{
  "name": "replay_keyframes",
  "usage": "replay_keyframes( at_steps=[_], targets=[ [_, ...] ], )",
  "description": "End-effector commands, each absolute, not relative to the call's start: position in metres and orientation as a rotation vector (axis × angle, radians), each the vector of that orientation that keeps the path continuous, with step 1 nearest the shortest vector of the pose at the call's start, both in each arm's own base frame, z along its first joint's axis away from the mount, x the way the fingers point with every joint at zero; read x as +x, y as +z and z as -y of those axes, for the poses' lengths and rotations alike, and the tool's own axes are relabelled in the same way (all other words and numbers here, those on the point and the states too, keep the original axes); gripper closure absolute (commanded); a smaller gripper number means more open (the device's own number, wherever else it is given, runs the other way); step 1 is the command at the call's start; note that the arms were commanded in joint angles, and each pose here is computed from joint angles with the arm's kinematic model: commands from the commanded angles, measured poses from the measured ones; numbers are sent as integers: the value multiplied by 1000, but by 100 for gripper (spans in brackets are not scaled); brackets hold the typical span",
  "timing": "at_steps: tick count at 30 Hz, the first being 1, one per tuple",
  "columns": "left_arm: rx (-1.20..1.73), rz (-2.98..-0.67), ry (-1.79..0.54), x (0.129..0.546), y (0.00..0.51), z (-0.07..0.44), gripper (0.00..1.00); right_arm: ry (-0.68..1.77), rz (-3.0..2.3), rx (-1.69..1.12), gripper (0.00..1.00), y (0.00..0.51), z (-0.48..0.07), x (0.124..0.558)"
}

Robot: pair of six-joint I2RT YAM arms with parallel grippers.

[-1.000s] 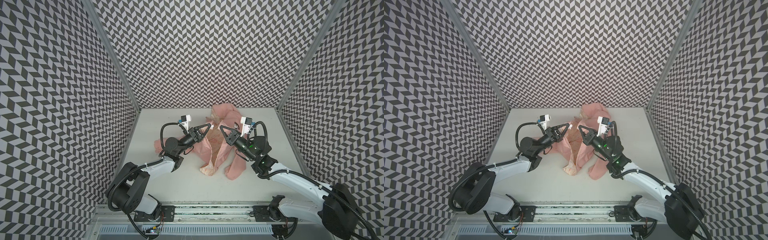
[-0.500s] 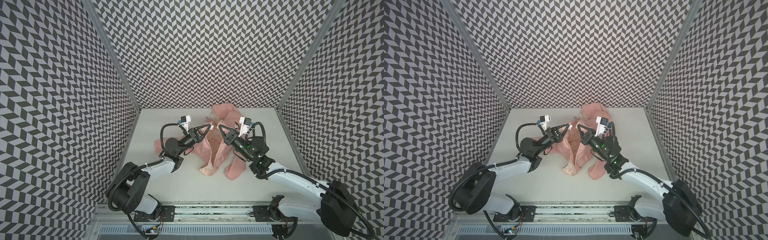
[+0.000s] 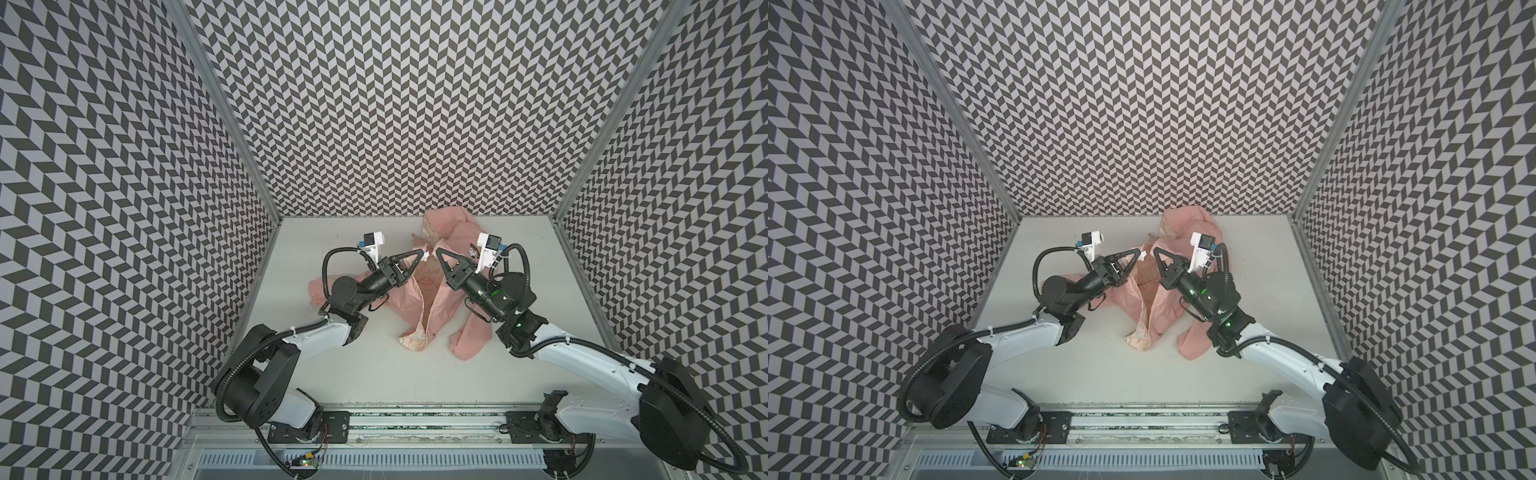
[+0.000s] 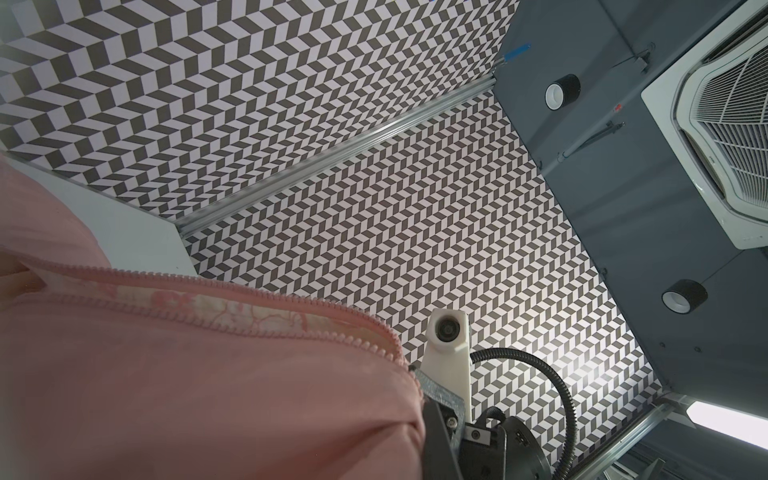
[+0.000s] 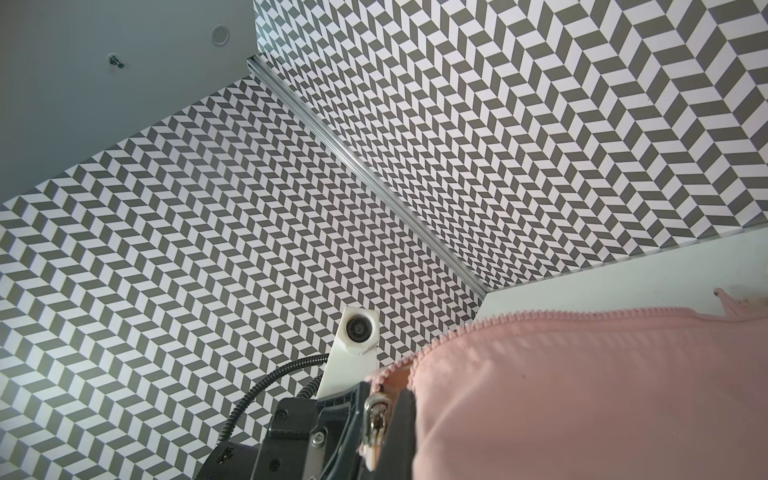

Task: Zip up the jacket

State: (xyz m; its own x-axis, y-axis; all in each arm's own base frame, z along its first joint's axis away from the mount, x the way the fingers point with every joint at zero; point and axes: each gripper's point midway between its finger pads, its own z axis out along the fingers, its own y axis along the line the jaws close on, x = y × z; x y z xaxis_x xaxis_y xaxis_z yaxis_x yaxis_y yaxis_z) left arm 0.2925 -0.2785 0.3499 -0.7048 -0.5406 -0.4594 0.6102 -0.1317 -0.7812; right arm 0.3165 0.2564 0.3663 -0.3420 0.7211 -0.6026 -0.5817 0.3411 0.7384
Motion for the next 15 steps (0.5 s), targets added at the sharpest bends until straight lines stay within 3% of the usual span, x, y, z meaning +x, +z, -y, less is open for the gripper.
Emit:
replay_keyframes(
  at_steps=[1, 15],
  targets=[
    [134, -1339, -1937, 283, 356, 282, 100, 1382, -1217, 125, 100, 411, -249, 306],
    [129, -1352, -1946, 282, 353, 285, 100, 1380, -1212, 108, 100, 414, -251, 304]
  ],
)
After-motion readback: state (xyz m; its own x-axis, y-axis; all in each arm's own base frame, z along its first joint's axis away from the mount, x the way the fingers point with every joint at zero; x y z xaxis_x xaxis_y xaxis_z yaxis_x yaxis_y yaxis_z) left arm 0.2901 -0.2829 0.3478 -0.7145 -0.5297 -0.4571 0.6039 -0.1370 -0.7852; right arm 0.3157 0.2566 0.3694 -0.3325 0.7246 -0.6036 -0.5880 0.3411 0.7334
